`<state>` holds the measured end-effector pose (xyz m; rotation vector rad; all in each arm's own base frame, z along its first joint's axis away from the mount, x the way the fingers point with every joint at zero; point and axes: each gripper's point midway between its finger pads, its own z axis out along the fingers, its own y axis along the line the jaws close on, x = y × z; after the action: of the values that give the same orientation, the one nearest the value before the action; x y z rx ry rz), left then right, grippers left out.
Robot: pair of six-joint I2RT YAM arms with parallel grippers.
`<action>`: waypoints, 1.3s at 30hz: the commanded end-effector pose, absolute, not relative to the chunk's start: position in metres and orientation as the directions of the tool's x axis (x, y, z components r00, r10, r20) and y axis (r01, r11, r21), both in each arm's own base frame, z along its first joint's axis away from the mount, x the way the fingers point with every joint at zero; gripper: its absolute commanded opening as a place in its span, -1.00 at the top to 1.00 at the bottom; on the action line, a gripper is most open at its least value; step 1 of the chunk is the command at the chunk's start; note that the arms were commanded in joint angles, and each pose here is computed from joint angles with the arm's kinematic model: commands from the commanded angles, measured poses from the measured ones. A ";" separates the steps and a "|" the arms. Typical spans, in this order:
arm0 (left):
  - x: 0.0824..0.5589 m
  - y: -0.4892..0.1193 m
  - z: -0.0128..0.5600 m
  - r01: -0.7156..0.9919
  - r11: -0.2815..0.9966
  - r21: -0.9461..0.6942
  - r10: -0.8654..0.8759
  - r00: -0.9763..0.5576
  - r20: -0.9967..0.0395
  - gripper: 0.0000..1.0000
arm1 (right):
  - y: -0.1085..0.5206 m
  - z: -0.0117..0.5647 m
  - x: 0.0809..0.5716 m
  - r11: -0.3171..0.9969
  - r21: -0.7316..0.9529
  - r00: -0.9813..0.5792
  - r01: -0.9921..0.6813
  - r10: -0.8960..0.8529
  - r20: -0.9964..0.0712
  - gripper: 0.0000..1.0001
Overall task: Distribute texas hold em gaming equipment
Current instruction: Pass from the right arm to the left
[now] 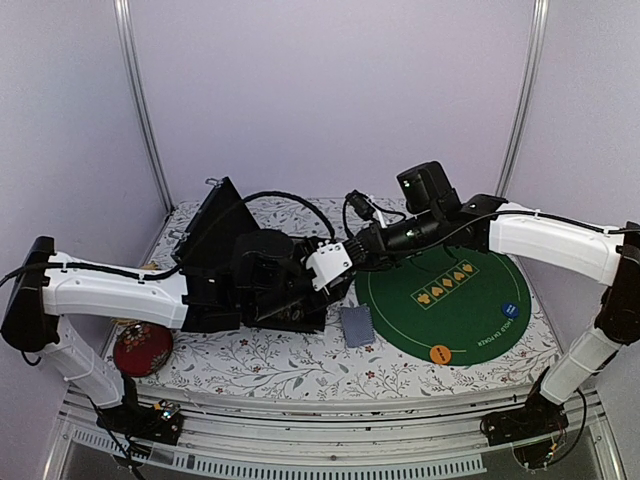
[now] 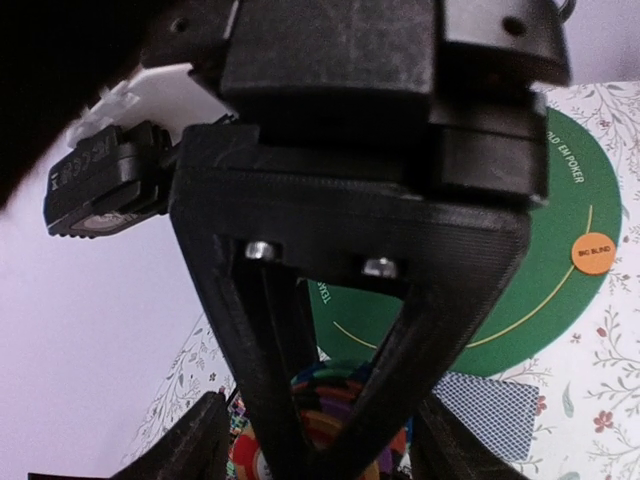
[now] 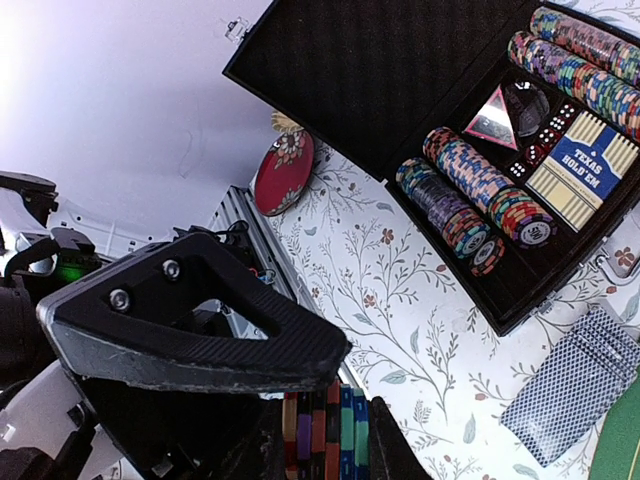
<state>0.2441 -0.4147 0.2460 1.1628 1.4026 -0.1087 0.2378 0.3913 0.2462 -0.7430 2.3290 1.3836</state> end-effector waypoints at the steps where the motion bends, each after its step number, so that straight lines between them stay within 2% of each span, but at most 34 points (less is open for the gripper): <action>1: 0.245 -0.417 0.249 0.692 0.501 0.520 0.531 0.229 -0.816 -0.27 | 0.394 0.268 0.229 0.325 0.719 -0.789 -0.614 -0.261 -0.556 0.95; 3: 0.246 -0.417 0.247 0.703 0.495 0.511 0.531 0.220 -0.818 -0.40 | 0.395 0.270 0.229 0.320 0.720 -0.788 -0.615 -0.257 -0.559 0.95; 5: 0.249 -0.415 0.246 0.702 0.504 0.503 0.529 0.210 -0.822 -0.42 | 0.395 0.271 0.229 0.323 0.720 -0.789 -0.614 -0.253 -0.559 0.95; 6: 0.250 -0.413 0.247 0.700 0.510 0.500 0.526 0.206 -0.825 -0.36 | 0.395 0.272 0.230 0.322 0.720 -0.789 -0.615 -0.251 -0.561 0.95; 8: 0.250 -0.413 0.248 0.705 0.511 0.492 0.515 0.207 -0.832 -0.22 | 0.396 0.272 0.230 0.318 0.725 -0.791 -0.612 -0.247 -0.560 0.95; 11: 0.249 -0.415 0.252 0.707 0.512 0.488 0.496 0.220 -0.840 0.16 | 0.397 0.272 0.230 0.315 0.730 -0.795 -0.606 -0.246 -0.554 0.95; 13: 0.247 -0.415 0.254 0.711 0.509 0.484 0.481 0.231 -0.846 0.32 | 0.398 0.270 0.231 0.317 0.731 -0.797 -0.604 -0.247 -0.551 0.95; 17: 0.245 -0.416 0.254 0.719 0.512 0.471 0.469 0.226 -0.854 1.00 | 0.399 0.263 0.233 0.328 0.730 -0.801 -0.599 -0.251 -0.544 0.95; 21: 0.245 -0.412 0.244 0.728 0.530 0.435 0.467 0.177 -0.866 1.00 | 0.400 0.250 0.235 0.336 0.733 -0.806 -0.592 -0.251 -0.536 0.90; 22: 0.244 -0.411 0.239 0.734 0.530 0.424 0.470 0.162 -0.868 1.00 | 0.401 0.247 0.234 0.329 0.736 -0.806 -0.591 -0.254 -0.534 0.79; 26: 0.240 -0.405 0.211 0.766 0.530 0.365 0.511 0.056 -0.858 1.00 | 0.402 0.237 0.232 0.319 0.742 -0.807 -0.590 -0.260 -0.530 0.00; 30: 0.231 -0.390 0.182 0.790 0.549 0.274 0.540 -0.085 -0.837 1.00 | 0.398 0.232 0.232 0.333 0.729 -0.801 -0.599 -0.264 -0.537 -0.46; 33: 0.214 -0.378 0.154 0.809 0.556 0.192 0.569 -0.203 -0.797 1.00 | 0.390 0.227 0.236 0.382 0.703 -0.800 -0.600 -0.257 -0.542 -0.63; 35: 0.197 -0.371 0.132 0.824 0.550 0.136 0.610 -0.285 -0.740 1.00 | 0.374 0.208 0.244 0.479 0.664 -0.814 -0.574 -0.247 -0.526 -0.67; 39: 0.145 -0.361 0.082 0.857 0.512 0.052 0.724 -0.399 -0.563 1.00 | 0.329 0.182 0.269 0.699 0.510 -0.827 -0.502 -0.216 -0.519 -0.74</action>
<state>0.2038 -0.3788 0.1394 1.1635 1.9507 -0.3286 0.2476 0.3745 0.2025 -0.6667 2.3998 1.2502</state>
